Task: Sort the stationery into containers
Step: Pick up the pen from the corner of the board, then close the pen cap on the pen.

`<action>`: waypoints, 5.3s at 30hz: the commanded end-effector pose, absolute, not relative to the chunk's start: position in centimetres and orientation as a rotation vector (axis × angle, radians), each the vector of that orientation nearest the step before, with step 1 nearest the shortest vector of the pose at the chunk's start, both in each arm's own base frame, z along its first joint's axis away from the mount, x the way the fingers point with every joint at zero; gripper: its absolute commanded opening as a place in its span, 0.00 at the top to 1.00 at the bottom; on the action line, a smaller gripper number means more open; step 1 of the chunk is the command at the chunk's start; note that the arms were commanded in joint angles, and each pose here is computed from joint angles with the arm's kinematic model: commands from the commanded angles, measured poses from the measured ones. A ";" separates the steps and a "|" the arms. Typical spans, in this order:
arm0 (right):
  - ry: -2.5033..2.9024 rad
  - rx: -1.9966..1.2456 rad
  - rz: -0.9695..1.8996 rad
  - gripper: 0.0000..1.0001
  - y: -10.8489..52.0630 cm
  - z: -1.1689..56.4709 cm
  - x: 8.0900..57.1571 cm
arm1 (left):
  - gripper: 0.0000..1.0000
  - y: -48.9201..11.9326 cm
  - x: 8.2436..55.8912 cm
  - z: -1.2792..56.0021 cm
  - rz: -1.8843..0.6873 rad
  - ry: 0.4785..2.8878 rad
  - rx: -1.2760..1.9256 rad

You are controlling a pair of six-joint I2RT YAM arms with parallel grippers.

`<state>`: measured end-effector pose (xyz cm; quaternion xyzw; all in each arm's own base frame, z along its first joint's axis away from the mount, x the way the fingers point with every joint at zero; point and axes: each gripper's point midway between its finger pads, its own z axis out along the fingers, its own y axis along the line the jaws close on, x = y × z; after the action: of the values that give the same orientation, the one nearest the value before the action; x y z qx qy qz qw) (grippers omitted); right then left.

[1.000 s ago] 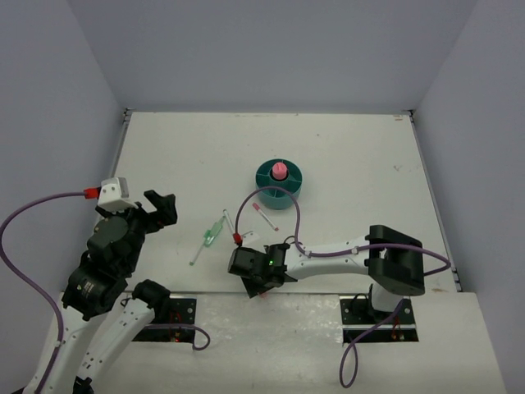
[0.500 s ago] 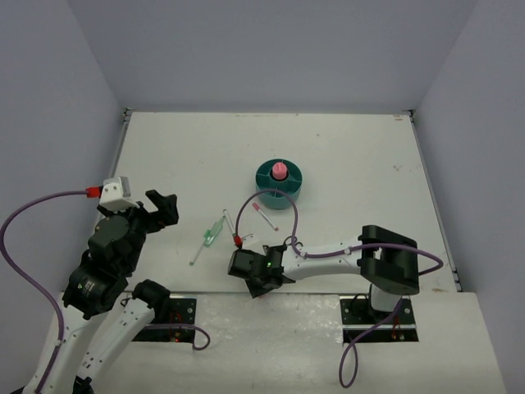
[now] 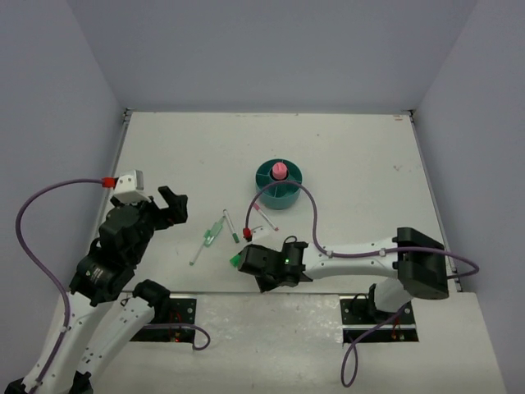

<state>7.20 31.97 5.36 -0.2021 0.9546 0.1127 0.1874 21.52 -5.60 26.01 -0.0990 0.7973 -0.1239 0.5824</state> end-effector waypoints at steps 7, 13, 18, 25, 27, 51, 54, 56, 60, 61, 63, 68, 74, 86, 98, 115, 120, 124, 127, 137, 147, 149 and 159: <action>2.314 -0.396 0.388 1.00 28.1 15.3 12.0 | 0.00 -20.0 19.0 29.3 -1.287 1.734 0.040; 2.210 -0.349 0.532 1.00 28.0 18.6 12.4 | 0.03 -23.4 19.0 28.9 -1.499 1.680 0.072; 2.173 -0.324 0.575 1.00 27.8 19.5 12.6 | 0.12 -27.1 17.7 28.0 -1.593 1.676 0.114; 2.169 -0.357 0.617 1.00 28.5 20.5 12.2 | 0.24 -28.9 17.8 28.0 -1.609 1.686 0.116; 2.166 -0.354 0.627 1.00 28.6 20.7 12.2 | 0.30 -29.2 18.3 26.8 -1.586 1.739 0.087; 2.134 -0.431 0.714 1.00 31.0 21.1 11.6 | 1.00 -30.9 18.9 26.1 -1.565 1.787 0.060; 2.167 -0.475 0.709 1.00 31.2 19.5 11.0 | 1.00 -30.3 19.8 26.0 -1.495 1.798 0.015; 2.189 -0.501 0.702 1.00 31.4 18.4 10.3 | 1.00 -29.7 20.5 27.0 -1.444 1.779 -0.004; 2.235 -0.551 0.708 1.00 31.8 15.7 8.5 | 1.00 -27.9 21.6 29.9 -1.337 1.714 -0.044; 2.243 -0.561 0.710 1.00 31.9 15.2 8.1 | 1.00 -27.4 21.9 30.9 -1.319 1.687 -0.064; 2.263 -0.567 0.699 1.00 31.9 14.5 7.7 | 1.00 -26.9 21.7 32.2 -1.312 1.655 -0.051; 2.276 -0.477 0.645 0.16 31.0 15.3 8.4 | 1.00 -28.4 20.6 32.4 -1.385 1.657 0.052; 2.156 -0.490 0.936 0.25 31.7 20.6 7.4 | 1.00 -29.8 18.8 30.0 -1.492 1.663 0.169; 2.005 -0.264 1.357 0.49 29.5 25.6 10.7 | 1.00 -31.1 16.2 30.9 -1.704 1.563 0.279; 1.937 -0.187 1.370 0.51 29.8 26.6 12.7 | 1.00 -31.9 15.5 30.1 -1.782 1.577 0.307; 1.906 -0.071 1.391 0.82 30.0 26.9 14.7 | 1.00 -33.0 14.2 28.9 -1.814 1.591 0.365; 1.893 -0.090 1.377 1.00 29.7 26.7 14.6 | 0.97 -33.1 14.4 29.1 -1.761 1.599 0.399; 1.890 -0.125 1.382 1.00 29.4 26.0 14.1 | 0.76 -32.4 15.3 30.6 -1.627 1.571 0.432; 1.876 -0.154 1.401 1.00 29.4 25.8 13.6 | 0.65 -31.9 16.0 31.4 -1.538 1.554 0.441; 1.841 -0.240 1.414 1.00 29.4 25.8 12.8 | 0.08 -31.3 17.6 32.7 -1.437 1.552 0.390; 1.689 -0.660 1.525 1.00 29.6 27.6 7.9 | 0.06 -31.6 14.0 34.5 -1.546 1.351 0.620; 1.673 -0.732 1.553 1.00 29.6 28.0 6.9 | 0.10 -31.6 13.2 35.1 -1.578 1.295 0.656; 1.631 -0.856 1.585 1.00 29.7 28.3 5.5 | 0.51 -32.8 10.1 34.7 -1.791 1.231 0.820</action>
<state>6.37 29.71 25.12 -0.2945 0.6758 0.5910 0.3275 12.22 -32.75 34.17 0.2857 0.5261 -0.6777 0.4269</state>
